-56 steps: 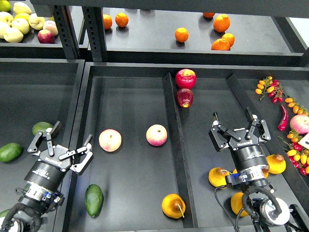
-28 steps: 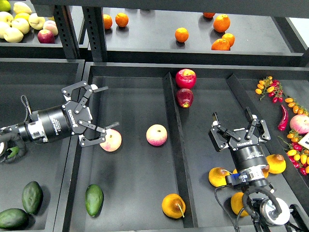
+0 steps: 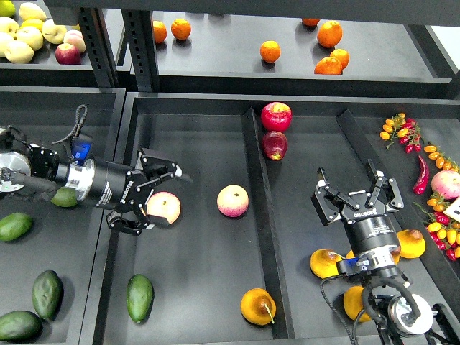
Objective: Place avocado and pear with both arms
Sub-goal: 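Swing the left gripper over and point it down above the dark green avocado, then lower the left gripper onto the avocado and close on it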
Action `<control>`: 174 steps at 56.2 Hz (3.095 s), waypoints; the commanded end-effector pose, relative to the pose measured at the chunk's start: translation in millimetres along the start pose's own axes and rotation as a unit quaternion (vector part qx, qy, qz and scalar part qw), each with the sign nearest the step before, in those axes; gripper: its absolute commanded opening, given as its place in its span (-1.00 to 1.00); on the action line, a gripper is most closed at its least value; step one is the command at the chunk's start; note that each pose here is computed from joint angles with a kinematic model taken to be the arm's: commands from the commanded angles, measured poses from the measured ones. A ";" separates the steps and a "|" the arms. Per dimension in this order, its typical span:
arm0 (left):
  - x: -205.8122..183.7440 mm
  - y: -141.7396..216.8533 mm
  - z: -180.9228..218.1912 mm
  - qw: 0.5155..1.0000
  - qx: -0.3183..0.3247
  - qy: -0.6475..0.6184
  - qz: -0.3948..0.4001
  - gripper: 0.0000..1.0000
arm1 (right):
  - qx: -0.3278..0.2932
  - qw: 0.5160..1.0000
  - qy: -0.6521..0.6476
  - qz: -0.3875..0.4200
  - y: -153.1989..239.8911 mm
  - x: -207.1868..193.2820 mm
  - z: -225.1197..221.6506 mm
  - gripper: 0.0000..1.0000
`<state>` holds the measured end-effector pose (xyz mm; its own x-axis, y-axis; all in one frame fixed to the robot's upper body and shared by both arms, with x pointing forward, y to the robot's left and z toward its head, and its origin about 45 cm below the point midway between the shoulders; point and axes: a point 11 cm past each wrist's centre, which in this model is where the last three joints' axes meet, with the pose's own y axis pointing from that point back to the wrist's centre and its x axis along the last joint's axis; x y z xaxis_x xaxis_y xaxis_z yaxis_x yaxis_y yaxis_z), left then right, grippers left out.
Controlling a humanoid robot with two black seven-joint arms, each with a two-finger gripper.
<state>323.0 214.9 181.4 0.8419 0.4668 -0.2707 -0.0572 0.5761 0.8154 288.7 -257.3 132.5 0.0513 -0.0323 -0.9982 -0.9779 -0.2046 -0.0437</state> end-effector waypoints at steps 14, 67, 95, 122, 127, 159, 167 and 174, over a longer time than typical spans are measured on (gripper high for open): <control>-3.1 -32.6 -39.7 0.984 0.161 -0.073 0.001 0.99 | 0.002 1.000 0.000 -0.001 0.0 -0.6 -1.5 0.99; 1.3 -86.1 -47.8 0.937 0.301 -0.174 0.021 0.99 | 0.005 1.000 0.001 -0.001 0.0 -0.8 -3.6 0.99; -1.4 -113.4 -54.0 0.934 0.310 -0.179 0.024 0.99 | 0.007 1.000 0.001 -0.004 0.1 -1.7 -4.6 0.99; -4.6 -126.2 -54.6 0.934 0.309 -0.177 0.024 0.99 | 0.007 1.000 0.001 -0.004 0.1 -1.7 -4.6 0.99; -4.3 -126.5 -55.6 0.934 0.309 -0.176 0.025 0.99 | 0.007 1.000 0.001 -0.004 0.1 -1.7 -4.6 0.99; -5.8 -131.7 -73.4 0.934 0.317 -0.163 0.019 0.92 | 0.010 1.000 0.001 -0.005 0.2 -2.3 -6.7 0.99; -1.6 -131.7 -76.1 0.935 0.317 -0.157 0.025 0.89 | 0.010 1.000 0.002 -0.005 0.2 -2.3 -6.6 0.99; -1.9 -132.6 -77.5 0.936 0.316 -0.154 0.025 0.83 | 0.010 1.000 0.002 -0.005 0.3 -1.8 -6.7 0.99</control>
<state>288.3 189.5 35.5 0.9687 0.2044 -0.1409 0.1445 -0.0031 0.9895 289.8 -263.7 135.0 0.0625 -0.0342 -0.9975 -0.9810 -0.1862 -0.0551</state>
